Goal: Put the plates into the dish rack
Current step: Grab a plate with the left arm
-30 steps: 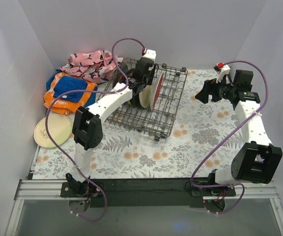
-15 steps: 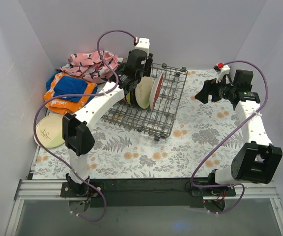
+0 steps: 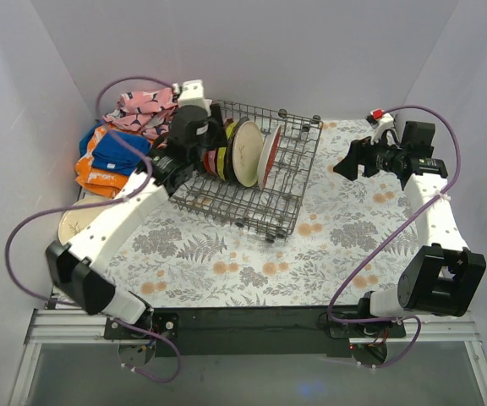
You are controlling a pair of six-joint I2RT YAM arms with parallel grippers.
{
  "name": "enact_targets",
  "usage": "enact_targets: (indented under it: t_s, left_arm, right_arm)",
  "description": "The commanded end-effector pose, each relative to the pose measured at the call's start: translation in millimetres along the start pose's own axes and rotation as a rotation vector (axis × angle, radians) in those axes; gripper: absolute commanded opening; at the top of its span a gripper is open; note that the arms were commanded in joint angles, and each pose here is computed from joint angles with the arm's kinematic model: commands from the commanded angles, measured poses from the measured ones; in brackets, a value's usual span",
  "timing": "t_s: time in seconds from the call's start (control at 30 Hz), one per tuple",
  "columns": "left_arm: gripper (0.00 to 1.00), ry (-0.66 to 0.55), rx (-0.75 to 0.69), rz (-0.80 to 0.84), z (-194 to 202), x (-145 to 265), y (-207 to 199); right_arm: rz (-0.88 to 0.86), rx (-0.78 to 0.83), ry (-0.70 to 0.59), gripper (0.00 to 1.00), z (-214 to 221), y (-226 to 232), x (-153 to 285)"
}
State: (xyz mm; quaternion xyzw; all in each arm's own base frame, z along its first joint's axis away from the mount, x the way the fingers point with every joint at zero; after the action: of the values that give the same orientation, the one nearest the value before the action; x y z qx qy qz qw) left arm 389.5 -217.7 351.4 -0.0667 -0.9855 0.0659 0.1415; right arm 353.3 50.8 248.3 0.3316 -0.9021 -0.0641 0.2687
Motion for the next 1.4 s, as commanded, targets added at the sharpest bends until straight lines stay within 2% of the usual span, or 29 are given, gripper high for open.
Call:
enact_targets:
  t_s: [0.0, 0.13, 0.17, 0.23, 0.3, 0.5, 0.6, 0.7, 0.73, 0.87, 1.07, 1.37]
  left_arm:
    - [0.57, -0.075, 0.251, -0.067, -17.9, 61.8, 53.9]
    - [0.62, -0.047, 0.400, -0.169, 11.6, 97.0, 98.6]
    - [0.63, -0.007, 0.454, -0.221, 35.2, 98.9, 111.5]
    - [0.65, -0.030, 0.525, -0.234, 42.3, 120.2, 125.1]
    - [0.66, 0.013, 0.614, -0.292, 71.2, 129.7, 142.4]
    - [0.68, 0.171, 0.776, -0.394, 133.6, 124.4, 179.1]
    - [0.69, 0.170, 0.872, -0.473, 145.3, 123.7, 204.8]
    - [0.72, 0.178, 1.002, -0.573, 168.8, 126.1, 235.6]
    - [0.72, 0.217, 1.059, -0.594, 187.4, 126.5, 239.9]
    - [0.73, 0.199, 1.243, -0.678, 218.4, 126.2, 274.5]
    - [0.72, 0.071, 1.313, -0.741, 222.1, 120.5, 302.5]
    - [0.68, 0.067, 1.425, -0.956, 263.5, 120.3, 333.8]
  right_arm:
    - [-0.068, 0.052, -0.017, 0.85, -0.2, 14.5, 7.3]
    - [-0.099, 0.070, -0.010, 0.85, 4.2, 18.4, 6.7]
    - [-0.105, 0.080, -0.008, 0.85, 5.4, 19.0, 6.2]
    - [-0.117, 0.080, -0.003, 0.85, 8.4, 20.5, 5.3]
    - [-0.130, 0.085, -0.001, 0.85, 10.8, 22.2, 4.7]
    - [-0.146, 0.095, 0.015, 0.85, 19.5, 25.2, 3.4]
    - [-0.144, 0.099, 0.020, 0.85, 22.9, 25.6, 3.9]
    - [-0.150, 0.094, 0.028, 0.85, 27.7, 25.8, 3.0]
    - [-0.152, 0.093, 0.030, 0.86, 29.0, 25.9, 2.8]
    - [-0.163, 0.099, 0.038, 0.85, 33.8, 26.6, 2.2]
    - [-0.198, 0.101, 0.061, 0.86, 40.0, 28.6, -0.2]
    - [-0.209, 0.121, 0.086, 0.86, 46.7, 29.9, -2.3]
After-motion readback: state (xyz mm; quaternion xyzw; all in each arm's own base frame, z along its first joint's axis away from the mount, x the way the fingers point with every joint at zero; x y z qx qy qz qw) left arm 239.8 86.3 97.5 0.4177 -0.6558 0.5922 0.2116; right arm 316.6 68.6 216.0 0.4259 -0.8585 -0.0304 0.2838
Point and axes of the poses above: each gripper's point midway between its finger pads, its own x axis back along the fingers, its own y axis along the line the jaws close on, z = x × y, the point moved 3 cm from there along x, back along the fingers, and after that the axes turned 3 degrees about -x, right-handed, at the moved point
